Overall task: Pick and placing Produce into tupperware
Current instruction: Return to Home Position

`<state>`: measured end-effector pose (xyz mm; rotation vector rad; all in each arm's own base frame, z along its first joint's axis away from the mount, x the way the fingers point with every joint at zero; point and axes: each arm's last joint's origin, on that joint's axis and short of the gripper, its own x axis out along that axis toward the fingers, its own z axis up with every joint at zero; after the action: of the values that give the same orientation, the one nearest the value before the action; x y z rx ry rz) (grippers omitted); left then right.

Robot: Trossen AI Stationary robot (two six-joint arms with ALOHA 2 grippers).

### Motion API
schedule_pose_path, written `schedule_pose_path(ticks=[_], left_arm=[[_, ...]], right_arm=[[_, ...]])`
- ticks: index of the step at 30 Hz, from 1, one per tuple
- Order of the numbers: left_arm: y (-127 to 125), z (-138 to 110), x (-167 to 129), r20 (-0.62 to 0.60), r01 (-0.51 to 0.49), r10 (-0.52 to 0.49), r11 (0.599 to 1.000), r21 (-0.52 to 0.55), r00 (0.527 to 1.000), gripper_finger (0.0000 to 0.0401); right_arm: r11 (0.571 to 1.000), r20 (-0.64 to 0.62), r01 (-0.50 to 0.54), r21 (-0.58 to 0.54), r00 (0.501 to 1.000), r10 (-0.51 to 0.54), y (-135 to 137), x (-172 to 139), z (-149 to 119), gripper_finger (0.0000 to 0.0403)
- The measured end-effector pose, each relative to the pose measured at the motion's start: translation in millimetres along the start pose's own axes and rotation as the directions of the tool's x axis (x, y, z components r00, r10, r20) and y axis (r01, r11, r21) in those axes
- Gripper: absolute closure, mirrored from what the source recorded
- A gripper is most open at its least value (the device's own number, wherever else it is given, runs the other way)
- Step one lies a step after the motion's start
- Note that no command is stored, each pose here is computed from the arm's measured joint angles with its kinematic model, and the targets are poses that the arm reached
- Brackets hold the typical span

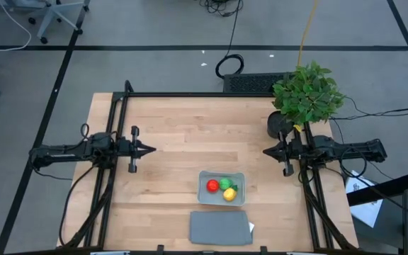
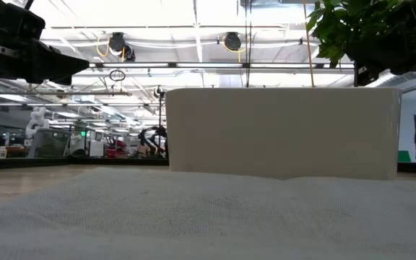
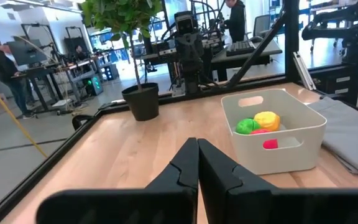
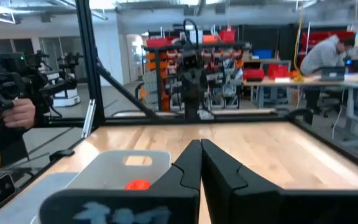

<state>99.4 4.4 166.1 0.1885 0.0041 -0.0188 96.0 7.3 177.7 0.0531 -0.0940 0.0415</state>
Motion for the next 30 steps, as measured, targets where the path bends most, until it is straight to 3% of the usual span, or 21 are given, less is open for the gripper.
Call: schedule_pose_path(ticks=[15,21,30], left_arm=[[0.5,0.0,0.0,-0.002,-0.018,0.018,0.999,-0.035,1.0,0.038],[0.5,0.0,0.0,-0.002,-0.018,0.018,0.999,-0.035,1.0,0.038],[0.6,0.1,0.0,-0.001,-0.019,0.019,0.999,-0.037,1.0,0.038]], right_arm=[[0.998,-0.006,0.0,-0.066,1.0,0.0,0.0,0.0,-0.6,0.0403],[0.999,-0.004,0.0,0.045,1.0,0.0,0.0,0.0,-0.4,0.0403],[0.999,-0.003,0.0,0.039,1.0,0.0,0.0,0.0,-0.4,0.0403]])
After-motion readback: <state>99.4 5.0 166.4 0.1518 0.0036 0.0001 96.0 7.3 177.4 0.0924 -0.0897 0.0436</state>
